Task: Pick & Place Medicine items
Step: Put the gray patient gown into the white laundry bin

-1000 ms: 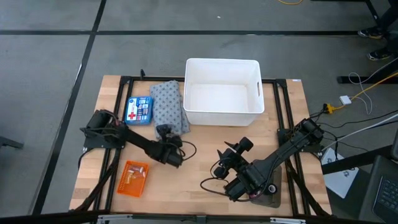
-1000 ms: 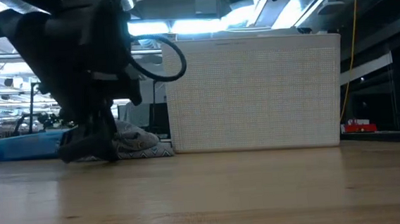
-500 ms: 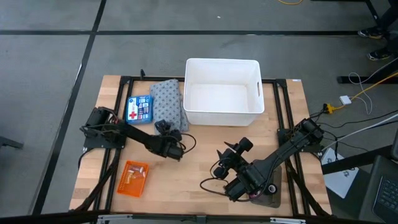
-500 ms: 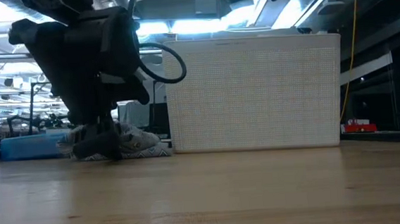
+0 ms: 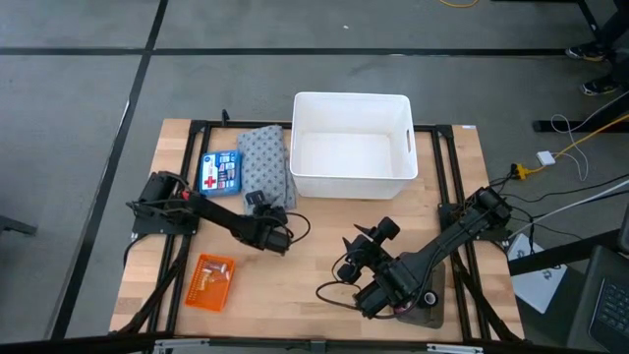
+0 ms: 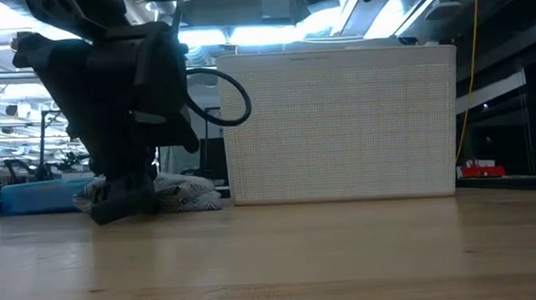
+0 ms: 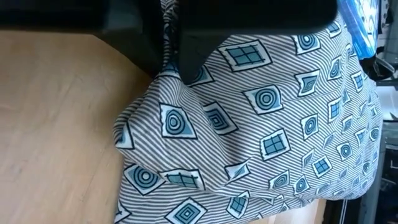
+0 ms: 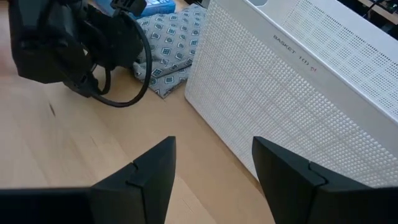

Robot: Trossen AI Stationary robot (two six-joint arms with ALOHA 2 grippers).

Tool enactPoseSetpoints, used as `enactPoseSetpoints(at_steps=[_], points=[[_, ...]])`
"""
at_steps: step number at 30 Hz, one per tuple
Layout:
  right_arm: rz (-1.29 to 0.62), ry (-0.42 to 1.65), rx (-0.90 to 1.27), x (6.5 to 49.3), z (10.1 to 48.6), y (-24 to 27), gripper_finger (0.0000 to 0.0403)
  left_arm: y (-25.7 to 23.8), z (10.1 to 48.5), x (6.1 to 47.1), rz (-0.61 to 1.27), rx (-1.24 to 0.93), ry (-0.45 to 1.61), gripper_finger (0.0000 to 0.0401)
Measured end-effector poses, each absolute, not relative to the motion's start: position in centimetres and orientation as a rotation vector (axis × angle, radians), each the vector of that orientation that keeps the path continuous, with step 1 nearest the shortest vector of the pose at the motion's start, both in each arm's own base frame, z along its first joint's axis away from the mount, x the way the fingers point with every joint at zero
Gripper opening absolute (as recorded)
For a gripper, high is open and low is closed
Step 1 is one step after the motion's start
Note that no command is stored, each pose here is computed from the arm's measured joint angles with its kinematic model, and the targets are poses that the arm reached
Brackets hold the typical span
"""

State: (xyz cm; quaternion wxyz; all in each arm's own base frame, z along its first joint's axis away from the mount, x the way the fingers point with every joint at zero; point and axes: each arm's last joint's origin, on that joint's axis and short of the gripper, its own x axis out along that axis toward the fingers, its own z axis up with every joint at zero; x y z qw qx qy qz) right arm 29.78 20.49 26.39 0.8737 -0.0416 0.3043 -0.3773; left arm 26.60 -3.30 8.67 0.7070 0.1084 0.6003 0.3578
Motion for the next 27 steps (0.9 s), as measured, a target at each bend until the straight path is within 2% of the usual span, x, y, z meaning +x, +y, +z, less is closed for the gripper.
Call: enactPoseSetpoints(at_steps=[5, 19, 27], points=[[-0.785, 0.648, -0.081, 29.8, 26.4, 20.5, 0.0212, -4.6, 9.5, 26.6, 0.771, 0.235, 1.285, 0.0005], [-0.774, 0.65, -0.085, 29.5, 26.3, 20.8, 0.0212, -8.4, 17.5, 27.3, 0.716, 0.263, 1.042, 0.0002], [-0.766, 0.648, -0.089, 29.4, 26.3, 21.1, 0.0212, -9.6, 20.1, 27.3, 0.718, 0.314, 0.994, 0.0002]])
